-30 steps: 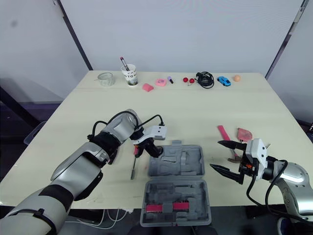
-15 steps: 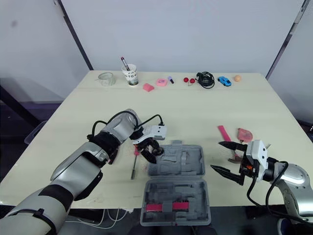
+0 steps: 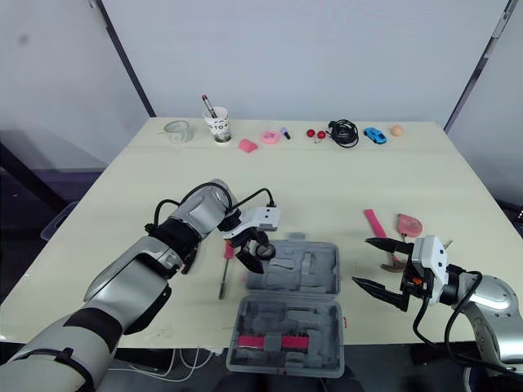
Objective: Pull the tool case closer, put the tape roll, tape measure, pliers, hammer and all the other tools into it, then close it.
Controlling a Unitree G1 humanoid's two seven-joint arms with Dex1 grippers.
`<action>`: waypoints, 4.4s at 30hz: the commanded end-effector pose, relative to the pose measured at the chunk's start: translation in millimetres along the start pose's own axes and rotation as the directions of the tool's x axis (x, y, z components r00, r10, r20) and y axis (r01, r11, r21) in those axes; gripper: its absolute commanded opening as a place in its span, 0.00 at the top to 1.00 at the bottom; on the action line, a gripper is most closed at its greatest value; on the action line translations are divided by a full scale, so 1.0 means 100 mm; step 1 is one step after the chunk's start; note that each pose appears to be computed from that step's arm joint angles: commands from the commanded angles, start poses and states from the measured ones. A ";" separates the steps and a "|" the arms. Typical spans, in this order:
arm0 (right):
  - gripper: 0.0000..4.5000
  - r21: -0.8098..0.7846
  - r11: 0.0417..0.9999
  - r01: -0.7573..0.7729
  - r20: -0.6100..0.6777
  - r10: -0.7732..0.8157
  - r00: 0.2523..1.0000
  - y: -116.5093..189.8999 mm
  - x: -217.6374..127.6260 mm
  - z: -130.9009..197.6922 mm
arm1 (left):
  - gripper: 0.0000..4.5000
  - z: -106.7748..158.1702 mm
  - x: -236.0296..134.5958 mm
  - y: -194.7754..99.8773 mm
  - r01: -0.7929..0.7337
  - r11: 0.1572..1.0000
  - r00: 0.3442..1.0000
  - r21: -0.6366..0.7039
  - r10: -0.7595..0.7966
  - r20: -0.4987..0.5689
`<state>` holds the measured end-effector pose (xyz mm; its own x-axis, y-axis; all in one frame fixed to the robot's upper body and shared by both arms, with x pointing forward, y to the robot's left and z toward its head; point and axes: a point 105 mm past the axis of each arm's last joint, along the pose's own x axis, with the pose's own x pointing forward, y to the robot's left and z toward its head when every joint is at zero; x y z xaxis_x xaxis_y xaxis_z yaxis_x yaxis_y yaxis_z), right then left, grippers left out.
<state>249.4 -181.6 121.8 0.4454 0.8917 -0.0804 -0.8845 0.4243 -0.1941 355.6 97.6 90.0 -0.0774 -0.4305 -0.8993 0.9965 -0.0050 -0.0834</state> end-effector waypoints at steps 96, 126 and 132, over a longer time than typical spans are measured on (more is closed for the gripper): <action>0.00 -0.072 0.991 0.109 0.064 -0.104 0.993 -0.08 0.02 0.07 | 0.73 -0.35 0.20 0.03 -0.232 0.957 0.684 -0.175 0.288 0.670; 0.00 -0.024 0.987 0.160 0.092 -0.157 0.983 -0.13 0.00 0.06 | 0.73 -0.40 -0.70 -0.11 -0.376 0.875 0.374 -0.304 0.443 0.814; 0.00 0.038 0.944 0.329 0.050 -0.331 0.942 -0.30 -0.22 -0.09 | 0.73 -0.85 -0.92 -0.36 -0.403 0.779 0.290 -0.481 0.607 0.740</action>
<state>265.7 -200.6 114.6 0.6528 0.7574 0.0161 -0.7454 0.6460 -0.1645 328.9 203.9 122.6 0.5714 -0.8197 -0.0404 0.8199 0.5680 0.0717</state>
